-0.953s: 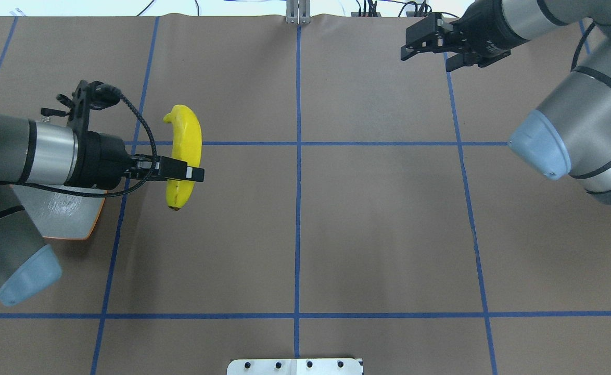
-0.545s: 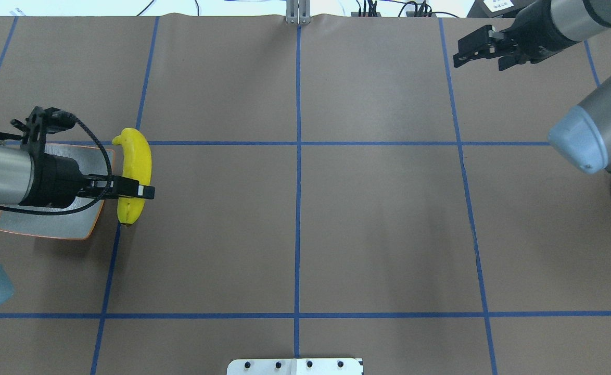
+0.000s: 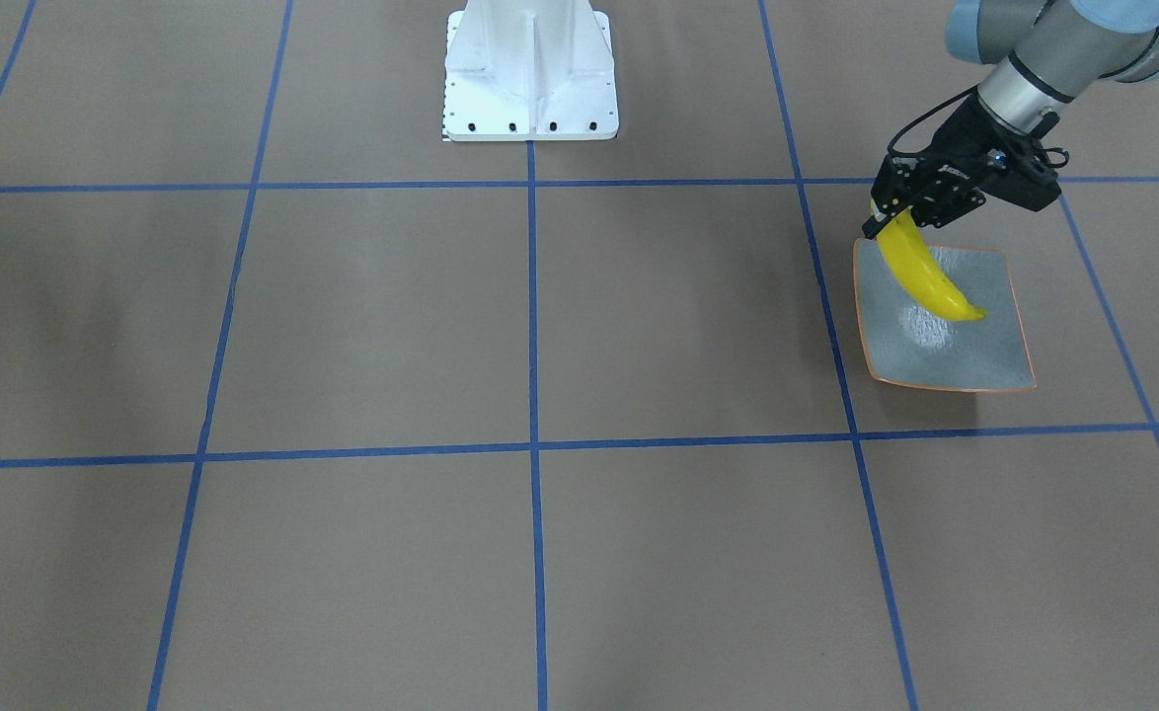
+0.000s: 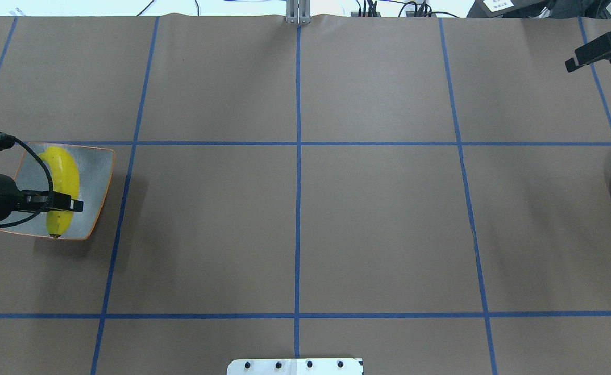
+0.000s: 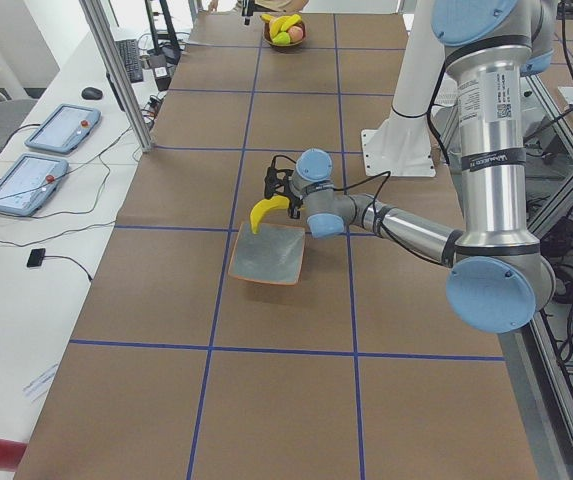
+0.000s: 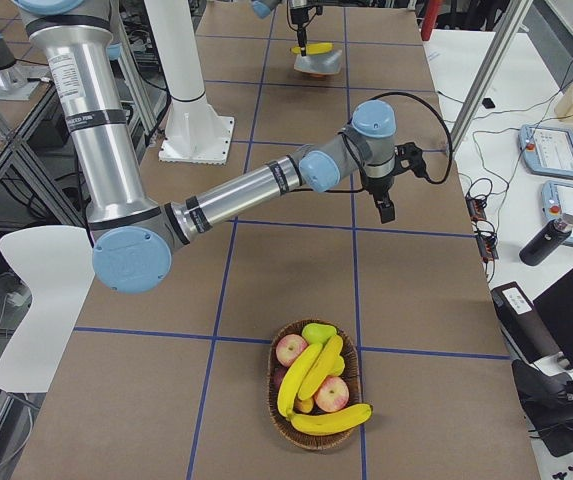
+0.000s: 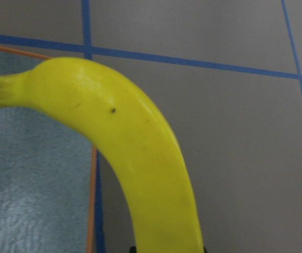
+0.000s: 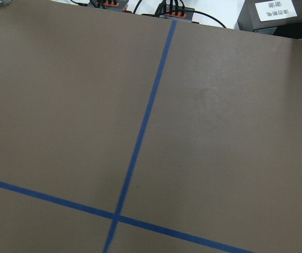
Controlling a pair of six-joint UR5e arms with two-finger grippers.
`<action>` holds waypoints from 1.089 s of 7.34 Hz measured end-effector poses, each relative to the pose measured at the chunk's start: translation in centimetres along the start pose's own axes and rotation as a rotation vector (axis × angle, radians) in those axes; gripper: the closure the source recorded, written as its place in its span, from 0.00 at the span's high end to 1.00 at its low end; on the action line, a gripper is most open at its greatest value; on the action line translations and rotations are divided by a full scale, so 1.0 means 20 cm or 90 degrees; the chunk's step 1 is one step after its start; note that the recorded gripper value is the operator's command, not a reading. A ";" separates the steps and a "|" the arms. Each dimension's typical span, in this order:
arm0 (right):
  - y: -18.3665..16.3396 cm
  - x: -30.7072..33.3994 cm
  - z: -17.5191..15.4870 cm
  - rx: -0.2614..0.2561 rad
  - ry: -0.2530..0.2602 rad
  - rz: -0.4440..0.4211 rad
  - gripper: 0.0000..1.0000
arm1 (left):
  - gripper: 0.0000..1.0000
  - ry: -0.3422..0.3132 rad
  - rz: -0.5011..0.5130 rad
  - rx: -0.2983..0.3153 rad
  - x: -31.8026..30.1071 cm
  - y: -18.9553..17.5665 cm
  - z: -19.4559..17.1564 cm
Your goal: Transfer all bananas from basket to plate
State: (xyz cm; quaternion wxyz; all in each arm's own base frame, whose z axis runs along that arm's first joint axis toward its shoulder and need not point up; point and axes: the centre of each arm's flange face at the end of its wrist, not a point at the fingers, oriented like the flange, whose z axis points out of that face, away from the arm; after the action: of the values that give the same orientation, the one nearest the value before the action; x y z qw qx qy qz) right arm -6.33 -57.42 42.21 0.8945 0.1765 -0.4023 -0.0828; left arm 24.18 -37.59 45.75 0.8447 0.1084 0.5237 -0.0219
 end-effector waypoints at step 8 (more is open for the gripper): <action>0.55 0.96 0.04 -0.067 0.018 -0.123 1.00 | 1.00 -0.175 0.084 0.005 -0.31 -0.06 0.18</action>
State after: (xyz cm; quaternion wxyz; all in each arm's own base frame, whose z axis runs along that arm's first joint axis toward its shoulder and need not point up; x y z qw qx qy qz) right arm 5.77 -53.06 60.17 0.8961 0.1679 -0.3658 -0.1871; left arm 24.43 -40.05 52.57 0.9077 0.1418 0.3946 0.0173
